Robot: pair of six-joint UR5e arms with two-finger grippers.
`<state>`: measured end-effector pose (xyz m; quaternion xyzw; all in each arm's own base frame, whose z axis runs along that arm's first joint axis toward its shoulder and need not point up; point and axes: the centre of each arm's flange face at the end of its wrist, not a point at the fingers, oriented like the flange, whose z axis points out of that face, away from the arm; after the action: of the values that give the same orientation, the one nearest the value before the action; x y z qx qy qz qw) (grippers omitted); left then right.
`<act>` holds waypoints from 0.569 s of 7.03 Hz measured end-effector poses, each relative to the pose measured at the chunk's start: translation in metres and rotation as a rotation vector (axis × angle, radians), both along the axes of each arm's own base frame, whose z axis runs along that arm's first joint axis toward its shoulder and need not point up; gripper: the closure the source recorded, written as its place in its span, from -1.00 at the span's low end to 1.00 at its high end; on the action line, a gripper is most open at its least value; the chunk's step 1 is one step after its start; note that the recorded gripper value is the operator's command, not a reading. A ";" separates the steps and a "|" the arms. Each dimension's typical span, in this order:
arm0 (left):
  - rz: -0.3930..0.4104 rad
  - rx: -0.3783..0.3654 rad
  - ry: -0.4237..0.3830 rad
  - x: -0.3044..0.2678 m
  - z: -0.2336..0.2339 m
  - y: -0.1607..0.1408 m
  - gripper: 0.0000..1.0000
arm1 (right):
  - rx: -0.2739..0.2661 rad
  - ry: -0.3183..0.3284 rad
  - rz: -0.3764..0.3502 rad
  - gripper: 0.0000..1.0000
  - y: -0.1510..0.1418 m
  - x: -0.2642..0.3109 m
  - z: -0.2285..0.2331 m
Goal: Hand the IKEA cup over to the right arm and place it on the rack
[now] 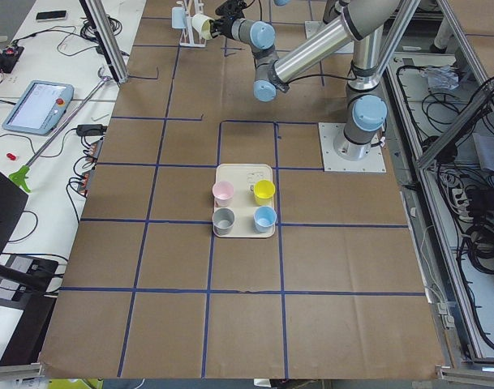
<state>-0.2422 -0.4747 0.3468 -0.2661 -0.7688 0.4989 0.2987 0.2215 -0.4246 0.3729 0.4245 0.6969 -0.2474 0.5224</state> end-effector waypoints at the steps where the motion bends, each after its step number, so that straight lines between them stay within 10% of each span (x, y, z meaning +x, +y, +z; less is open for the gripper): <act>1: 0.000 0.001 0.001 0.000 0.000 0.001 0.95 | 0.027 0.003 0.006 -0.99 -0.003 0.003 -0.001; 4: 0.003 0.010 0.000 0.001 -0.001 0.010 0.94 | 0.069 0.019 0.023 -0.97 -0.024 0.011 0.003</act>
<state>-0.2417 -0.4643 0.3457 -0.2638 -0.7715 0.4956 0.2993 0.2327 -0.4484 0.3763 0.4320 0.7148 -0.2210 0.5036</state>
